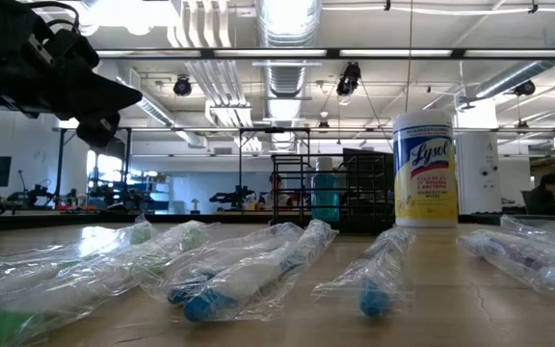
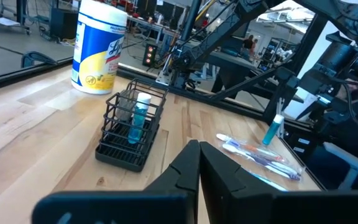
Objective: Pick & Place toothbrushing station
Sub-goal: Put the blue mouthwash into the wire organizer
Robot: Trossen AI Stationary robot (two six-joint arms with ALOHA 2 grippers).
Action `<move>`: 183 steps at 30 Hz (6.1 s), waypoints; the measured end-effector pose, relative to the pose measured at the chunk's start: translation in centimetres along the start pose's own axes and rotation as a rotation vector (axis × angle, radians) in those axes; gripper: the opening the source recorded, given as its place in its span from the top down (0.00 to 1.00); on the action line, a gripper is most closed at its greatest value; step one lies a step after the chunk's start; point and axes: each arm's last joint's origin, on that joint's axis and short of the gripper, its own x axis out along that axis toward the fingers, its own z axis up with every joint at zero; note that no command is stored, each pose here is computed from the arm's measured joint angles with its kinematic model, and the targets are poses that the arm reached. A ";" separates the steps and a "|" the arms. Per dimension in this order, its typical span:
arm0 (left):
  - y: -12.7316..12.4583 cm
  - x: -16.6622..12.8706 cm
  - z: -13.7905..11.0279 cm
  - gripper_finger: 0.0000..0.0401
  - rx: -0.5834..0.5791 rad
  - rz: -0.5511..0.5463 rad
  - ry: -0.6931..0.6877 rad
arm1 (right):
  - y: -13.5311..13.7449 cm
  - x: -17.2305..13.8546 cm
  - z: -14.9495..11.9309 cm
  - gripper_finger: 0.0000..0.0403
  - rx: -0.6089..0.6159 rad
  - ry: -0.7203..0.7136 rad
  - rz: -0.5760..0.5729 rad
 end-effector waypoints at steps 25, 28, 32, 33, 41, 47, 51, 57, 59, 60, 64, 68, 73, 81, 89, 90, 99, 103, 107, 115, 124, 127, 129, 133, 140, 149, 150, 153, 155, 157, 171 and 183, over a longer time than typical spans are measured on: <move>0.1 0.0 -0.3 0.96 -0.001 0.010 0.030 | -1.5 2.5 0.0 0.50 0.025 -0.021 0.015; 0.1 0.0 -0.3 0.97 -0.001 0.009 0.030 | -1.5 2.5 0.0 0.50 0.027 -0.021 0.018; 0.1 0.0 -0.3 0.97 0.000 0.009 0.029 | -1.6 2.7 0.0 0.50 0.027 -0.022 0.009; 0.1 0.0 -0.3 0.97 0.000 0.009 0.029 | -1.6 2.8 0.0 0.50 0.027 -0.023 0.006; 0.1 0.0 -0.3 0.96 0.000 0.010 0.030 | -1.8 2.8 0.0 0.59 0.020 -0.012 0.003; 0.1 0.0 -0.3 0.96 0.001 0.010 0.031 | -1.9 2.7 0.0 0.74 0.004 -0.011 0.008; 0.1 0.0 -0.3 0.97 0.000 0.011 0.031 | -1.9 2.6 0.0 0.79 -0.015 -0.011 0.010; 0.1 0.0 -0.3 0.97 0.005 0.011 0.032 | -2.2 1.8 0.3 0.79 -0.052 -0.024 0.038; 0.1 0.0 -0.3 0.96 0.006 0.011 0.031 | -2.5 0.8 0.6 0.79 -0.063 -0.065 0.075; 0.1 0.0 -0.3 0.96 0.006 0.011 0.032 | -2.6 0.2 0.9 0.79 -0.071 -0.103 0.099; 0.1 0.0 -0.3 0.96 0.007 0.012 0.031 | -3.7 -2.5 2.2 0.79 -0.148 -0.289 0.203; 0.1 0.0 -0.3 0.96 0.033 0.014 0.031 | -5.3 -5.2 4.0 0.79 -0.250 -0.452 0.239; 0.1 0.0 -0.3 0.96 0.033 0.015 0.030 | -7.8 -8.5 6.9 0.78 -0.367 -0.640 0.251; 0.1 0.0 -0.3 0.96 0.053 0.015 0.031 | -13.0 -11.4 9.4 0.79 -0.515 -0.904 0.372; 0.1 0.0 -0.3 0.96 0.054 0.018 0.030 | -18.2 -8.4 10.2 0.79 -0.577 -1.112 0.602; 0.1 0.0 -0.3 0.96 0.054 0.018 0.030 | -18.7 -7.9 10.3 0.79 -0.588 -1.136 0.628; 0.2 0.0 -0.2 0.98 0.047 0.037 0.014 | -21.8 -3.2 10.3 0.78 -0.637 -1.249 0.678; 0.2 0.0 -0.2 0.96 0.047 0.045 0.013 | -22.4 -1.0 10.2 0.78 -0.646 -1.250 0.682; 0.2 0.0 -0.2 0.96 0.060 0.052 0.011 | -23.1 0.2 10.0 0.78 -0.661 -1.323 0.707; 0.5 0.0 -0.1 0.98 0.103 0.154 -0.018 | -24.4 3.1 9.5 0.78 -0.625 -1.436 0.776; 0.5 0.0 0.0 0.96 0.080 0.160 -0.028 | -25.2 6.4 9.2 0.78 -0.574 -1.487 0.773; 0.6 -0.1 0.0 0.97 0.084 0.182 -0.034 | -25.4 6.7 9.2 0.78 -0.554 -1.501 0.734; 0.6 -0.1 0.0 0.97 0.084 0.190 -0.035 | -25.5 6.7 9.2 0.78 -0.561 -1.509 0.721; 0.6 -0.1 0.0 0.98 0.080 0.192 -0.036 | -25.6 6.7 9.2 0.78 -0.590 -1.529 0.693; 0.6 -0.1 0.0 0.96 0.078 0.193 -0.036 | -26.2 3.5 10.6 0.78 -0.461 -1.466 0.468; 0.6 -0.1 0.0 0.98 0.045 0.193 -0.040 | -26.2 -3.8 13.6 0.78 -0.484 -1.174 0.189; 0.6 -0.1 0.0 0.98 0.045 0.193 -0.039 | -26.1 -4.6 14.0 0.78 -0.480 -1.141 0.162; 0.6 -0.1 0.0 0.98 0.045 0.193 -0.039 | -25.5 -6.7 15.3 0.78 -0.486 -1.054 0.099; 0.6 -0.1 0.0 0.97 0.045 0.193 -0.039 | -25.0 -7.8 16.1 0.78 -0.540 -0.980 0.072; 0.6 -0.1 0.0 0.96 0.045 0.193 -0.039 | -24.6 -8.6 17.0 0.78 -0.583 -0.914 0.038; 0.6 -0.1 0.0 0.95 0.054 0.194 -0.038 | -21.6 -10.9 24.7 0.78 -0.820 -0.622 0.026; 0.6 -0.1 -0.1 0.94 0.056 0.196 -0.030 | -18.9 -8.4 29.9 0.78 -0.979 -0.366 0.040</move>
